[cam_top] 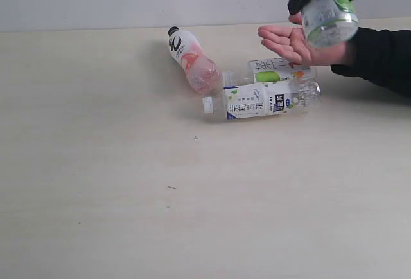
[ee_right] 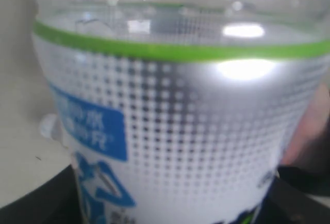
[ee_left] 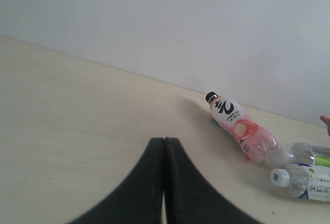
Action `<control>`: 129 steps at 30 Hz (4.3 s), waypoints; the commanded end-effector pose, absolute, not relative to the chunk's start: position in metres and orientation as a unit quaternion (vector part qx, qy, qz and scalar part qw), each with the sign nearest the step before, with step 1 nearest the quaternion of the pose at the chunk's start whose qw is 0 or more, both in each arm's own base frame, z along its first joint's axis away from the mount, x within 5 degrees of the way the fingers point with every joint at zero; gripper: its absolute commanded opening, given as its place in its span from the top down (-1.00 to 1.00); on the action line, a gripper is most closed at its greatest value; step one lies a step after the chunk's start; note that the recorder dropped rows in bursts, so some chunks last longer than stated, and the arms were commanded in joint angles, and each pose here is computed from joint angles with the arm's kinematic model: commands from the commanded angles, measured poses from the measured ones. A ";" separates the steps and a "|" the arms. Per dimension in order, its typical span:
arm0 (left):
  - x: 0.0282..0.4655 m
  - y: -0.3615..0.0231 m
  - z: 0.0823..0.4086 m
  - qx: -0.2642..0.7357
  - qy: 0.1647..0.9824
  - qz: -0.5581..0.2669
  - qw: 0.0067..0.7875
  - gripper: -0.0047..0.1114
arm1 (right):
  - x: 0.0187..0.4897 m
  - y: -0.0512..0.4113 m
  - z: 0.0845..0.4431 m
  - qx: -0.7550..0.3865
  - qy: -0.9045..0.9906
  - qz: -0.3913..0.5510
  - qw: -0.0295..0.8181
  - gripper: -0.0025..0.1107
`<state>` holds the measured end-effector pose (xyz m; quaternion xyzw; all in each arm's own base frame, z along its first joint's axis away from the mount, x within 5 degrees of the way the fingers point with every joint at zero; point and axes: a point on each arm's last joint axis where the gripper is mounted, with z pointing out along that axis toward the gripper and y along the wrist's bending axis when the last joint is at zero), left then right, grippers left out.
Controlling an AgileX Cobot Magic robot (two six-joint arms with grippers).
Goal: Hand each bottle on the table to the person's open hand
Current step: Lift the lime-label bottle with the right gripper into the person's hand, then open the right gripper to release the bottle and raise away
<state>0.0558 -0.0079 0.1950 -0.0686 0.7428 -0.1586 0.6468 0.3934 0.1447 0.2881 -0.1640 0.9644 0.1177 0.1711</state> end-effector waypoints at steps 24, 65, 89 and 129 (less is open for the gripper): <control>0.055 -0.008 0.195 -0.066 0.742 -0.156 0.648 0.92 | 0.426 0.143 0.208 -0.173 0.978 0.039 0.113 0.96; 0.055 -0.008 0.195 -0.066 0.742 -0.156 0.648 0.92 | 0.439 0.147 0.208 -0.172 0.979 0.038 0.102 -0.17; 0.055 -0.008 0.195 -0.066 0.742 -0.156 0.648 0.92 | 0.428 0.144 0.270 -0.187 0.962 0.045 0.193 -0.41; 0.055 -0.008 0.195 -0.065 0.742 -0.157 0.648 0.92 | 0.299 0.119 0.369 -0.256 0.928 0.127 0.240 0.96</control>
